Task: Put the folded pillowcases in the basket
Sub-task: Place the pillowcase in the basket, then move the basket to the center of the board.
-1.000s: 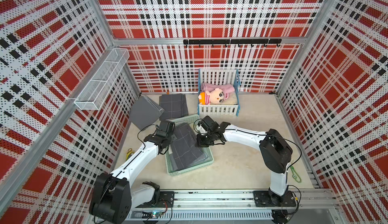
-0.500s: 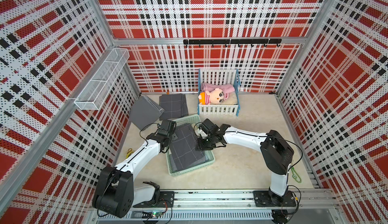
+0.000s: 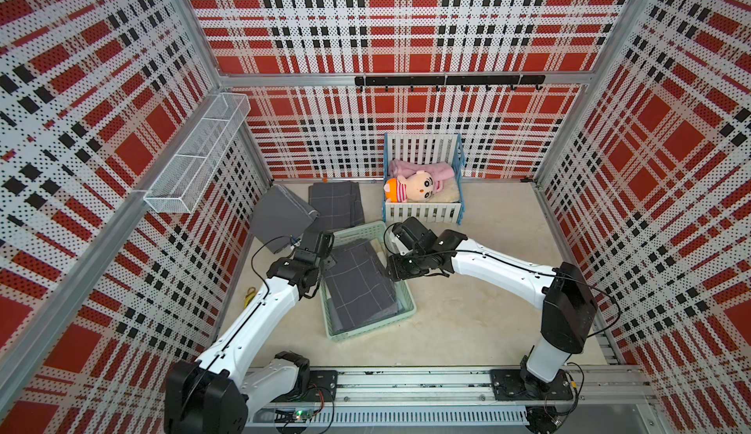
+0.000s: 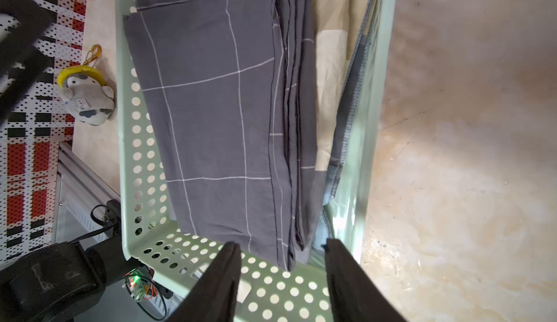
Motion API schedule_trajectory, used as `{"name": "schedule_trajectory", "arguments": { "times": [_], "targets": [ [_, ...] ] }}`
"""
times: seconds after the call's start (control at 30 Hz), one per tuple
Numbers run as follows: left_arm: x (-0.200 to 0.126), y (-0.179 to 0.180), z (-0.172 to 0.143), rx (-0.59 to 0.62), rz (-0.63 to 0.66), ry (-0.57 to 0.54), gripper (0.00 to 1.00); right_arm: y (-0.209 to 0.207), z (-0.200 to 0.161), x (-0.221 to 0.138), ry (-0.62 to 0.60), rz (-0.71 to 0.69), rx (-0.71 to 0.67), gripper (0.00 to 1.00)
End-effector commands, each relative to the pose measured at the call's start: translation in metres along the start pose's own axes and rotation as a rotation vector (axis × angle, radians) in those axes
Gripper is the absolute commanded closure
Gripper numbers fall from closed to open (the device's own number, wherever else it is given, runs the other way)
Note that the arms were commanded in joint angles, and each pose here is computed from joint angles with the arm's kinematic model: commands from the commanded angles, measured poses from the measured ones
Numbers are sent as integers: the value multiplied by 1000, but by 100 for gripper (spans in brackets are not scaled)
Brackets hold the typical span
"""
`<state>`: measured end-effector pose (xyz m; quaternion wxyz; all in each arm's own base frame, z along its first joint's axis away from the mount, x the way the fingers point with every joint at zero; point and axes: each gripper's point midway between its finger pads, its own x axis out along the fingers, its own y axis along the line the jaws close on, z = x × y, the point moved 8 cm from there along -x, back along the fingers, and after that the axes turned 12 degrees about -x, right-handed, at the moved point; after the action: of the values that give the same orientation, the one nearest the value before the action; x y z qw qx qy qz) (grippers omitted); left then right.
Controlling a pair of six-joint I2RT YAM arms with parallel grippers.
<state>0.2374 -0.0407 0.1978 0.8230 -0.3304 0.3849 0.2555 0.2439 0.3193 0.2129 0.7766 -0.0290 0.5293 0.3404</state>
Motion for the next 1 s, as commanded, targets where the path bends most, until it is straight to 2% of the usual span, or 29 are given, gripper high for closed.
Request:
{"name": "schedule_trajectory", "arguments": {
  "times": [0.0, 0.13, 0.2, 0.23, 0.33, 0.43, 0.53, 0.7, 0.97],
  "targets": [
    [5, 23, -19, -41, 82, 72, 32, -3, 1, -5, -10, -25, -10, 48],
    [11, 34, -35, -51, 73, 125, 33, -5, -1, -2, -7, -25, -3, 48],
    [19, 38, -46, -42, 68, 164, 38, -7, -1, 0, -5, -27, 2, 49],
    [24, 39, -52, -34, 71, 183, 43, -9, -1, 1, -2, -28, 4, 49],
    [33, 38, -65, 6, 66, 220, 68, -12, 0, 1, -3, -33, 13, 50],
    [29, 26, -72, 69, 41, 229, 88, -18, 1, -2, -7, -44, 23, 51],
    [20, 13, -78, 114, 2, 236, 100, -28, 2, -8, -19, -57, 41, 51],
    [1, -6, -95, 196, -79, 268, 100, -48, 5, -23, -53, -88, 77, 52],
    [-18, -47, -142, 341, -170, 351, 100, -74, 15, -49, -111, -151, 110, 53]
  ]
}}
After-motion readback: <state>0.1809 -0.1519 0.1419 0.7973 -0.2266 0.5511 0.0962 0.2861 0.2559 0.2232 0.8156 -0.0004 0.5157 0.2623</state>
